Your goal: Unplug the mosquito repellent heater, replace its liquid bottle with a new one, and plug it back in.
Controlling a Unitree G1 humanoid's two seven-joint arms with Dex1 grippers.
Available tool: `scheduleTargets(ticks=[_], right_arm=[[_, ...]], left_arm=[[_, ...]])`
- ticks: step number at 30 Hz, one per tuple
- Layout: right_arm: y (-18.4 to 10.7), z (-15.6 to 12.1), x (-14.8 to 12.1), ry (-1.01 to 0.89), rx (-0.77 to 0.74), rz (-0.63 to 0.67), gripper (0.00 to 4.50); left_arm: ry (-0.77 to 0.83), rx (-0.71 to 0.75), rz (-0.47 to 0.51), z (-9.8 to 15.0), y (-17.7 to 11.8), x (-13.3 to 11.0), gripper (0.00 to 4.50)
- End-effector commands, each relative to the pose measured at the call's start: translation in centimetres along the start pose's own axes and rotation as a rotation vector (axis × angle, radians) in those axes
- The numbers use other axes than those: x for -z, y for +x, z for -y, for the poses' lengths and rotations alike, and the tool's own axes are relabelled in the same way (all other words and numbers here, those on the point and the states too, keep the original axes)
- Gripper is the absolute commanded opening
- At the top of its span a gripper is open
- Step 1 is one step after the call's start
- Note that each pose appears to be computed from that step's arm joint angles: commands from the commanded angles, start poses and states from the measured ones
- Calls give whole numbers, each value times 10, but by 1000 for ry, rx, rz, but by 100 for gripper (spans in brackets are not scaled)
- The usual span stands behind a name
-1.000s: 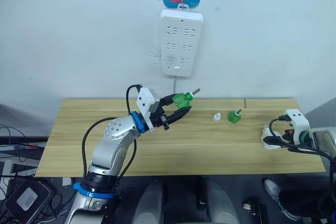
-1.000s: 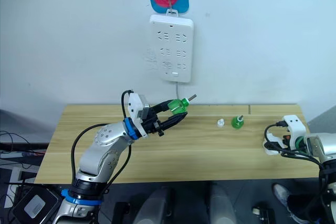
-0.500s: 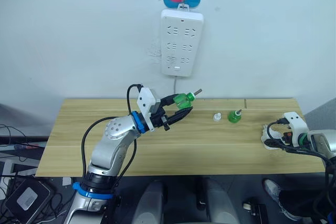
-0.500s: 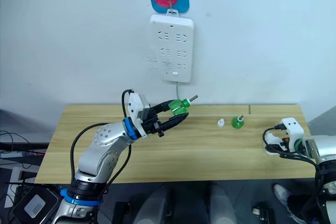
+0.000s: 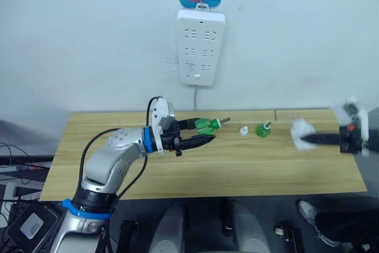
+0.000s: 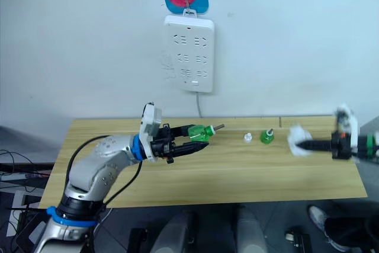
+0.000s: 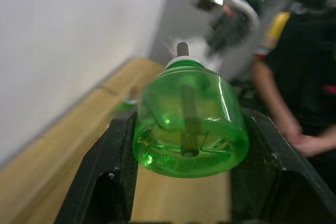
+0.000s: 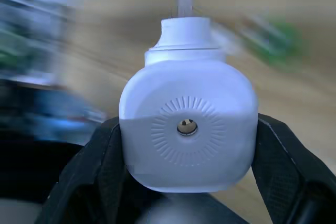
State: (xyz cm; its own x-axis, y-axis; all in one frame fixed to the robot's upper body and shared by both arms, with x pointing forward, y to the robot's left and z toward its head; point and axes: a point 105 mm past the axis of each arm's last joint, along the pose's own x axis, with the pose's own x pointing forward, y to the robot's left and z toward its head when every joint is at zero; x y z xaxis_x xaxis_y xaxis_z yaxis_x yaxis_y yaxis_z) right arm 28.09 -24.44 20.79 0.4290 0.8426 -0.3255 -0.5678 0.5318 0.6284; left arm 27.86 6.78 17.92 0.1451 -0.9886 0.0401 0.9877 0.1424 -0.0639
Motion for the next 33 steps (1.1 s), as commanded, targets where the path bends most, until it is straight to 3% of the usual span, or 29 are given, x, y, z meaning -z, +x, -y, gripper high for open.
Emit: scheduleTargets(ticks=[1, 14, 33], right_arm=[[16, -40, -1, 24, -209, -14, 296], [45, -75, -2, -9, -337, 7, 296], [58, -86, 1, 29, -319, 30, 296]], left_arm=[[-38, 101, 37, 10, 8, -13, 227], [-21, 172, 45, 10, 27, -19, 227], [1, 185, 58, 9, 34, -23, 227]])
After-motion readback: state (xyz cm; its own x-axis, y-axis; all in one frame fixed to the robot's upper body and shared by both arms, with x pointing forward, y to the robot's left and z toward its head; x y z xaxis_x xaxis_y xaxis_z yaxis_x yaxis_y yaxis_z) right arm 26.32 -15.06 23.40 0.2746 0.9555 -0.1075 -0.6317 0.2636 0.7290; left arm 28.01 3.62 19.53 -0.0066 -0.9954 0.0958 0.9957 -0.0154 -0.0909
